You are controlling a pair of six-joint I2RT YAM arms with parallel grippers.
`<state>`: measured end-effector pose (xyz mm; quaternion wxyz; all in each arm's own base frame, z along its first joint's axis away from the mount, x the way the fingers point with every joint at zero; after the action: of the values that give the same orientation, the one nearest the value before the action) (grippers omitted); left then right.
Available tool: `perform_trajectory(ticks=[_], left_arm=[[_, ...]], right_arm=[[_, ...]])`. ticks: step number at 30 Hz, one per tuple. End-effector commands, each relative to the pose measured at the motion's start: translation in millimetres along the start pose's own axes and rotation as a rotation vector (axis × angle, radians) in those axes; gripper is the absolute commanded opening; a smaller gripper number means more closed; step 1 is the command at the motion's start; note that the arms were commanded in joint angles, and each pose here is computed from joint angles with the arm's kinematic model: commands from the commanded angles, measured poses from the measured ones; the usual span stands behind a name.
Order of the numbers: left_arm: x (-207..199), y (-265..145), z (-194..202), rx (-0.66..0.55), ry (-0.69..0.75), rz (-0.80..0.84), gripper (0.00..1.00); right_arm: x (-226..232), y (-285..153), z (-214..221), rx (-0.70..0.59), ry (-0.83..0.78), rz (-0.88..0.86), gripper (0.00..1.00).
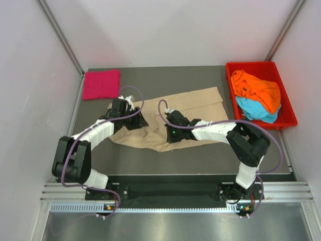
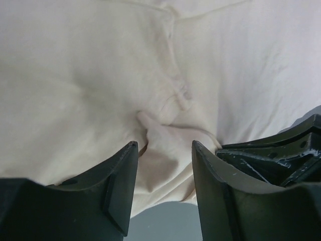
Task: Fold and stack the t-shirts
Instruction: Fold the tshirt
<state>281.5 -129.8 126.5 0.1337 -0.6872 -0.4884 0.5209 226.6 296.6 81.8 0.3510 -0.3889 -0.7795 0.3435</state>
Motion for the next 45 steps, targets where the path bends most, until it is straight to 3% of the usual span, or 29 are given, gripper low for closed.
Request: perform_trajectory(ticks=[1, 14, 21, 25, 32, 34, 37, 41, 45], left_arm=[[-19, 4, -25, -0.046, 0.090, 0.116, 0.52], [-2, 39, -24, 0.080, 0.103, 0.058, 0.52], [-3, 44, -20, 0.110, 0.079, 0.084, 0.45], [-4, 43, -15, 0.132, 0.061, 0.103, 0.35], [-9, 39, -10, 0.160, 0.044, 0.139, 0.00], [-10, 36, -11, 0.155, 0.042, 0.133, 0.00], [-13, 22, -19, 0.102, 0.048, 0.082, 0.00], [-18, -4, -31, -0.004, 0.065, 0.001, 0.00], [-20, -36, -37, -0.117, 0.079, -0.075, 0.00]], right_arm=[[5, -12, -13, -0.064, -0.004, -0.033, 0.00], [9, -12, -18, -0.072, -0.006, -0.056, 0.00], [10, -11, -19, -0.072, -0.003, -0.056, 0.00], [11, -11, -22, -0.078, 0.000, -0.058, 0.00], [13, -12, -26, -0.081, 0.003, -0.059, 0.01], [14, -13, -29, -0.086, 0.005, -0.059, 0.02], [15, -18, -34, -0.099, 0.011, -0.049, 0.11], [12, -40, -47, -0.156, 0.048, 0.004, 0.31], [-15, -67, -58, -0.201, 0.250, 0.194, 0.48]])
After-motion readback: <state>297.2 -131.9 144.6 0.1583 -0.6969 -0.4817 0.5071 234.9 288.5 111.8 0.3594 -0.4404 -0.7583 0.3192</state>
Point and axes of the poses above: each gripper's point midway between its finger pads, its own y axis out along the fingers, its own x axis along the line the jaws close on, z = x × y, the point moved 7 cm from there along -y, back along the fingers, and after that the axes turned 5 degrees about -y, right-handed, at the moved point
